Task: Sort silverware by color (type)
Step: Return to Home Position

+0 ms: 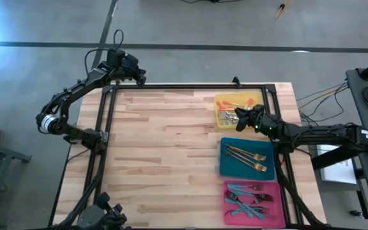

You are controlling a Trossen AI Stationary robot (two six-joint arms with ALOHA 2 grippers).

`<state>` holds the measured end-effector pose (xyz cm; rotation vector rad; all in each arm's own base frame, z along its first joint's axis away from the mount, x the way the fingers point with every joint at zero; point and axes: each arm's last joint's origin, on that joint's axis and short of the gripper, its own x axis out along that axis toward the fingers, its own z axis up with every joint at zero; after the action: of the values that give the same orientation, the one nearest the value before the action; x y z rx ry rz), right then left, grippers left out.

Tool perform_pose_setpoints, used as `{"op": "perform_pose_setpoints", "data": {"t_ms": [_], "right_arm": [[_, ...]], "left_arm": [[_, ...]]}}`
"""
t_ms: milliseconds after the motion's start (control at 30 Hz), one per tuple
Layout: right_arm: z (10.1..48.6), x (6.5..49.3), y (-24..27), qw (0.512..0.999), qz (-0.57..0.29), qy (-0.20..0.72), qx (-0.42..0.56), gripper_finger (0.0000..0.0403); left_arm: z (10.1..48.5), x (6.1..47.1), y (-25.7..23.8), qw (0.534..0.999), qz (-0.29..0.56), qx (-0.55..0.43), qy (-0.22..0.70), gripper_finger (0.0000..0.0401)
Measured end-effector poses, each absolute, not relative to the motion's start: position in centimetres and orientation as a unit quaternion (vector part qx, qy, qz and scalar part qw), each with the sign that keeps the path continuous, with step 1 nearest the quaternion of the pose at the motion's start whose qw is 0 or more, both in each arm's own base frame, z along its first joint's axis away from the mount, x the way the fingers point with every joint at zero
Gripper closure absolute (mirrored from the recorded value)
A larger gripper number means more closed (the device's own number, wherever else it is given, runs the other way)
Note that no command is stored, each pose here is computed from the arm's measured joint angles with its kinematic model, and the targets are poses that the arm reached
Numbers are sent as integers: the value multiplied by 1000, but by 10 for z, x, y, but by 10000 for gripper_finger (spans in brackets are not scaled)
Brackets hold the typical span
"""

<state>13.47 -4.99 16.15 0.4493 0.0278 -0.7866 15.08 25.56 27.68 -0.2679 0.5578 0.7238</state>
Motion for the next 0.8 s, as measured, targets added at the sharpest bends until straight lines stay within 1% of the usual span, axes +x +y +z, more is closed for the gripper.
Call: {"op": "perform_pose_setpoints", "data": {"t_ms": [67, 167, 300, 467, 633, 800], "right_arm": [[154, 132, -48, 897, -383, 6, 222, 339], [156, 131, -47, 908, -349, -40, 229, 339], [160, 133, -45, 936, -295, -37, 191, 339], [156, 132, -45, 932, -305, -19, 196, 339], [149, 131, -45, 933, -312, 23, 176, 339], [147, 131, -45, 933, -313, 33, 176, 339]], "left_arm": [[277, 151, 256, 889, 347, -125, 270, 401], [277, 151, 256, 890, 347, -124, 270, 401], [278, 151, 256, 890, 347, -121, 269, 401], [278, 151, 256, 890, 347, -121, 269, 401], [278, 151, 256, 891, 347, -121, 268, 401], [281, 152, 257, 894, 350, -110, 256, 401]]}}
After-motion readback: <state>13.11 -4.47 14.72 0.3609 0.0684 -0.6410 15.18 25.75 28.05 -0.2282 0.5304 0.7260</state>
